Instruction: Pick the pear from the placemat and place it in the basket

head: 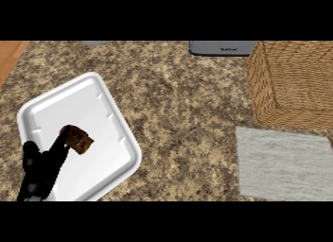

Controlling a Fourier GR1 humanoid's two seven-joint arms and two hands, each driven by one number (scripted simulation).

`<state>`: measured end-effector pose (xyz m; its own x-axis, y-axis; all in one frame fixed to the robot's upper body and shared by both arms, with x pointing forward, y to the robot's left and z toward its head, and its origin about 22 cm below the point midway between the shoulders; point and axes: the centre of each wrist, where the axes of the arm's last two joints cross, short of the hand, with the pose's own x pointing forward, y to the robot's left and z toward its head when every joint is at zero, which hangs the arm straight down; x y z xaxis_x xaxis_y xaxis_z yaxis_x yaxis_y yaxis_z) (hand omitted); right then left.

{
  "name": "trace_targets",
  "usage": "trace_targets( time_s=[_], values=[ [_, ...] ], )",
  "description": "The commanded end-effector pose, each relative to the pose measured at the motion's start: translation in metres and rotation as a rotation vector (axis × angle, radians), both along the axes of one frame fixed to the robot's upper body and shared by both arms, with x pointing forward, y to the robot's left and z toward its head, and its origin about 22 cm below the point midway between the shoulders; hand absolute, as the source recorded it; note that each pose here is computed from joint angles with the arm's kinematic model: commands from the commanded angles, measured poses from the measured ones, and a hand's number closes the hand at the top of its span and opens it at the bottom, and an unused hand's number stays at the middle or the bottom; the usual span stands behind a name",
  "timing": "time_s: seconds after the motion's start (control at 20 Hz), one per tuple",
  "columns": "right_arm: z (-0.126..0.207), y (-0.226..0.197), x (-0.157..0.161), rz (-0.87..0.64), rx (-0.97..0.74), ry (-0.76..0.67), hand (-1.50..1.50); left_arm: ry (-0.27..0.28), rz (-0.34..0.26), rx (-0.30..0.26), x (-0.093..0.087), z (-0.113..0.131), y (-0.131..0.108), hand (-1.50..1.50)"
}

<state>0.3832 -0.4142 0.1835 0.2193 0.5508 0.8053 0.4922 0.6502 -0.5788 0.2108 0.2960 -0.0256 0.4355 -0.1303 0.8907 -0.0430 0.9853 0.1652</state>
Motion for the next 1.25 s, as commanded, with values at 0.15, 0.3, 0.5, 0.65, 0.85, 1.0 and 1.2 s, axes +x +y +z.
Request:
trace_targets(
  time_s=[0.15, 0.3, 0.5, 0.65, 0.85, 1.0, 1.2],
  values=[
    [-0.004, -0.031, -0.007, 0.018, -0.181, 0.086, -1.50, 0.110, 0.002, -0.034, -0.017, -0.021, -0.004, 0.00],
    [-0.004, -0.046, -0.010, 0.004, -0.184, 0.040, -1.50, 0.104, 0.003, -0.037, -0.023, -0.029, 0.000, 0.00],
    [0.003, -0.051, -0.010, -0.001, -0.151, -0.009, -1.50, 0.102, 0.004, -0.026, -0.009, -0.017, 0.010, 0.00],
    [-0.005, -0.065, -0.019, -0.028, -0.086, -0.047, -1.50, 0.110, 0.007, -0.012, -0.017, -0.023, 0.007, 0.00],
    [0.019, -0.096, -0.039, -0.075, 0.034, -0.124, -1.50, 0.122, 0.010, -0.025, -0.017, -0.025, 0.007, 0.00],
    [0.021, -0.114, -0.050, -0.157, 0.024, -0.123, -1.50, 0.091, 0.005, -0.028, -0.018, -0.018, -0.002, 0.00],
    [0.029, -0.157, -0.097, -0.182, 0.030, -0.117, -1.50, 0.095, 0.023, -0.020, -0.015, -0.021, -0.008, 0.00]
  ],
)
